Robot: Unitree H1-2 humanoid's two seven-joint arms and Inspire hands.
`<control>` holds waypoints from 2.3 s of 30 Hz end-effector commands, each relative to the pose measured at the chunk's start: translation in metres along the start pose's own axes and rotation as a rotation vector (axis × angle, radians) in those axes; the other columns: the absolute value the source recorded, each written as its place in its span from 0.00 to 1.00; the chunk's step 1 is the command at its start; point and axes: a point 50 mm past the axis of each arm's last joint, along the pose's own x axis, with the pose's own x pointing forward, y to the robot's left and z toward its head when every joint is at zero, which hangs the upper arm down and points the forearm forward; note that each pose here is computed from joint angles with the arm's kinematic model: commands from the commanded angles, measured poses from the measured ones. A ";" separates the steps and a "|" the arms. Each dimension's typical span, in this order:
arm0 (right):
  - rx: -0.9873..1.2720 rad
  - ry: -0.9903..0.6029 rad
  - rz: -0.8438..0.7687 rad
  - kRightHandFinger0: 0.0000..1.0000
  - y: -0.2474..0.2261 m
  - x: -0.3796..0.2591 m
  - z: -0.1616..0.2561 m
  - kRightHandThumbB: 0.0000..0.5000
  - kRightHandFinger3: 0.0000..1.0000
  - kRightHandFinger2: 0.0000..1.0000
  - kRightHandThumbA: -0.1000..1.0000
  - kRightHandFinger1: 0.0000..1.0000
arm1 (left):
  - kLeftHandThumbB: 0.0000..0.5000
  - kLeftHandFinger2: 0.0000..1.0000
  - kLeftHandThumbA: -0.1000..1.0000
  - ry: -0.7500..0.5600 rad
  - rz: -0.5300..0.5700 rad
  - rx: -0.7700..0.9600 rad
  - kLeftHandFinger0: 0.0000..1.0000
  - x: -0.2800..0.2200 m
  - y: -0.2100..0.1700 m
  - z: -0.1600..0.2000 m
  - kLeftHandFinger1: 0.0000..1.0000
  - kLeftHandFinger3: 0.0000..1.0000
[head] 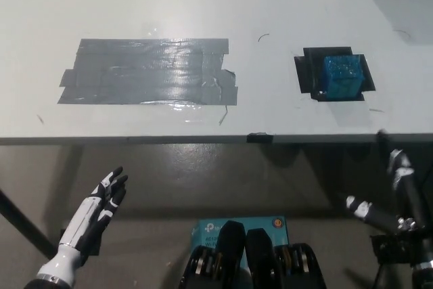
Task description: A rubick's cube is kept in the black marked spot on the table and the robot uses its right arm to pick it up and hands it to a person
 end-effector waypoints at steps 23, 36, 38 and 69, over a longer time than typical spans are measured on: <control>-0.193 -0.131 -0.164 1.00 -0.023 0.206 0.122 0.70 1.00 1.00 0.96 1.00 | 0.66 1.00 1.00 -0.066 -0.051 -0.045 1.00 0.002 0.010 0.014 1.00 1.00; -0.188 0.155 -0.078 1.00 0.024 0.265 0.063 0.78 1.00 1.00 0.91 1.00 | 0.79 1.00 1.00 -0.083 -0.051 -0.031 1.00 0.007 0.011 0.018 1.00 1.00; -0.164 0.190 -0.057 1.00 0.032 0.267 0.050 0.81 1.00 1.00 0.90 1.00 | 0.79 1.00 1.00 -0.084 -0.048 -0.022 1.00 0.006 0.012 0.017 1.00 1.00; -0.049 0.283 -0.085 1.00 0.039 0.240 -0.001 0.92 1.00 1.00 0.90 1.00 | 0.71 1.00 1.00 -0.104 -0.012 -0.007 1.00 0.010 0.016 0.022 1.00 1.00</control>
